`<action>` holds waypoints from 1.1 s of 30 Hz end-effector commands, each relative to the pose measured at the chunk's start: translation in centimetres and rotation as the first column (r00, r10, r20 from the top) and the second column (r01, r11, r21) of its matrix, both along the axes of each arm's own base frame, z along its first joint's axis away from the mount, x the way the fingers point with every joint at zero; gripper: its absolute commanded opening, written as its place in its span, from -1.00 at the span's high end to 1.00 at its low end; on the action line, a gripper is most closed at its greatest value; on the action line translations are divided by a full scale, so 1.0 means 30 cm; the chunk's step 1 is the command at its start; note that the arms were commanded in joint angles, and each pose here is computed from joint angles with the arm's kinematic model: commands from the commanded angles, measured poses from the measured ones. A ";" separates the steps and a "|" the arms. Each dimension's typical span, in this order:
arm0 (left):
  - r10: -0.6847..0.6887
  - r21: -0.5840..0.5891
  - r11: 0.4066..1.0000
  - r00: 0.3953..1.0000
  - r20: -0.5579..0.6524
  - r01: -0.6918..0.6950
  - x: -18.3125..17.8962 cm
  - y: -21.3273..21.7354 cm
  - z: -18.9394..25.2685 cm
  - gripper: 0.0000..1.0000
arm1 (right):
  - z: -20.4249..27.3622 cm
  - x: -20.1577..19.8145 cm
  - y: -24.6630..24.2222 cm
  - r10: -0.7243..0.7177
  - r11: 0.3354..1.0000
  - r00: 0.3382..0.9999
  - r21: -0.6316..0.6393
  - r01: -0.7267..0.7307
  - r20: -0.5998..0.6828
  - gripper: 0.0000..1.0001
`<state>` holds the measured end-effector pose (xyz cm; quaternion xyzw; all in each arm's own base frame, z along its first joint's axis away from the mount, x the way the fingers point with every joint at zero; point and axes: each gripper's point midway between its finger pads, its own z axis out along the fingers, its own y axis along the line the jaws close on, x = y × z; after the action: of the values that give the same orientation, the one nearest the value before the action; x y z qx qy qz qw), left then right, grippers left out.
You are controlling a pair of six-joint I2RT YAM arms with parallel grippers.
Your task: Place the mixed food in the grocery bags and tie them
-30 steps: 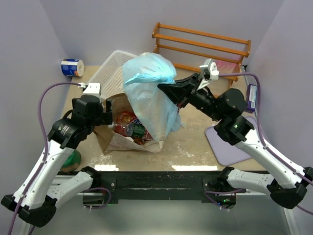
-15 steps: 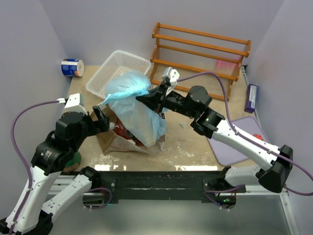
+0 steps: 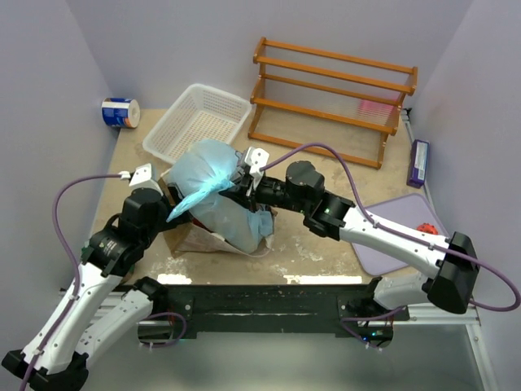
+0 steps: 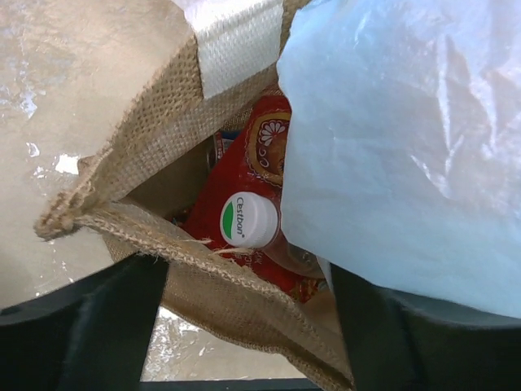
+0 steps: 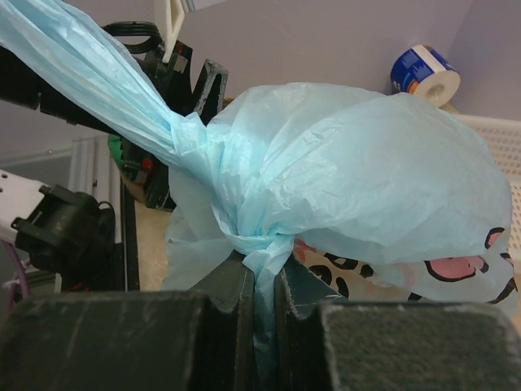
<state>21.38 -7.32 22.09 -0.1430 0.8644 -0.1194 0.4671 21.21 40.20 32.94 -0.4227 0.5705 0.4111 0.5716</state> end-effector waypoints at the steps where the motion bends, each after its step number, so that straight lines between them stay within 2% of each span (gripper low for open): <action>1: 0.048 -0.018 0.999 0.998 0.044 -0.047 0.035 0.010 0.009 -0.50 | 0.014 0.026 -0.027 -0.063 0.998 0.997 -0.019 0.065 0.054 1.00; 2: 0.043 -0.013 0.999 0.998 0.045 -0.042 0.035 0.010 0.010 -0.41 | -0.002 0.030 -0.032 -0.072 0.996 0.997 -0.040 0.073 0.041 1.00; 3: 0.037 -0.016 0.999 0.998 0.051 -0.036 0.032 0.009 0.012 -0.22 | -0.022 0.036 -0.026 -0.077 0.995 0.997 -0.060 0.079 0.025 1.00; 7: 0.000 -0.039 0.999 0.998 0.059 0.002 0.009 -0.006 0.009 0.20 | -0.071 0.077 0.012 -0.116 0.985 0.993 -0.131 0.111 -0.034 1.00; 9: -0.011 -0.052 0.999 0.998 0.070 0.015 -0.006 -0.007 0.010 0.43 | -0.152 0.097 0.038 -0.140 0.971 0.987 -0.207 0.122 -0.077 1.00; 10: -0.016 -0.059 0.998 0.997 0.071 0.020 -0.012 -0.010 0.009 0.53 | -0.129 0.102 0.058 -0.143 0.972 0.987 -0.196 0.126 -0.076 1.00; 12: -0.021 -0.065 0.998 0.995 0.094 0.028 -0.022 -0.006 0.022 0.82 | -0.199 0.112 0.073 -0.168 0.954 0.980 -0.267 0.135 -0.106 1.00; 14: -0.013 -0.061 0.998 0.992 0.123 0.021 -0.026 0.008 0.048 0.97 | -0.288 0.136 0.109 -0.201 0.923 0.970 -0.360 0.140 -0.139 1.00; 17: -0.001 -0.047 0.999 0.987 0.160 0.009 -0.028 0.027 0.092 1.00 | -0.427 0.166 0.141 -0.260 0.850 0.950 -0.507 0.140 -0.175 1.00; 19: -0.002 -0.030 1.000 0.984 0.180 0.007 -0.026 0.037 0.122 1.00 | -0.478 0.173 0.161 -0.295 0.830 0.930 -0.541 0.136 -0.218 1.00; 20: 0.000 -0.021 1.000 0.984 0.180 0.004 -0.022 0.040 0.126 1.00 | -0.568 0.182 0.151 -0.333 0.788 0.916 -0.600 0.138 -0.226 1.00; 21: 0.001 -0.016 1.000 0.982 0.187 0.002 -0.019 0.042 0.134 1.00 | -0.601 0.183 0.147 -0.356 0.773 0.904 -0.619 0.140 -0.239 1.00; 28: 0.007 0.025 1.000 0.968 0.249 -0.014 0.009 0.059 0.214 1.00 | -0.858 0.185 0.003 -0.521 0.567 0.834 -0.804 0.179 -0.181 1.00; 33: -0.020 0.047 0.999 0.963 0.269 0.007 0.036 0.044 0.235 1.00 | -0.909 0.175 -0.035 -0.550 0.528 0.816 -0.832 0.173 -0.179 1.00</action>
<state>20.41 -6.19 22.61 -0.1073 0.8586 -0.1033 0.4905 28.12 46.41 16.15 -0.3900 0.8026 0.2077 0.4008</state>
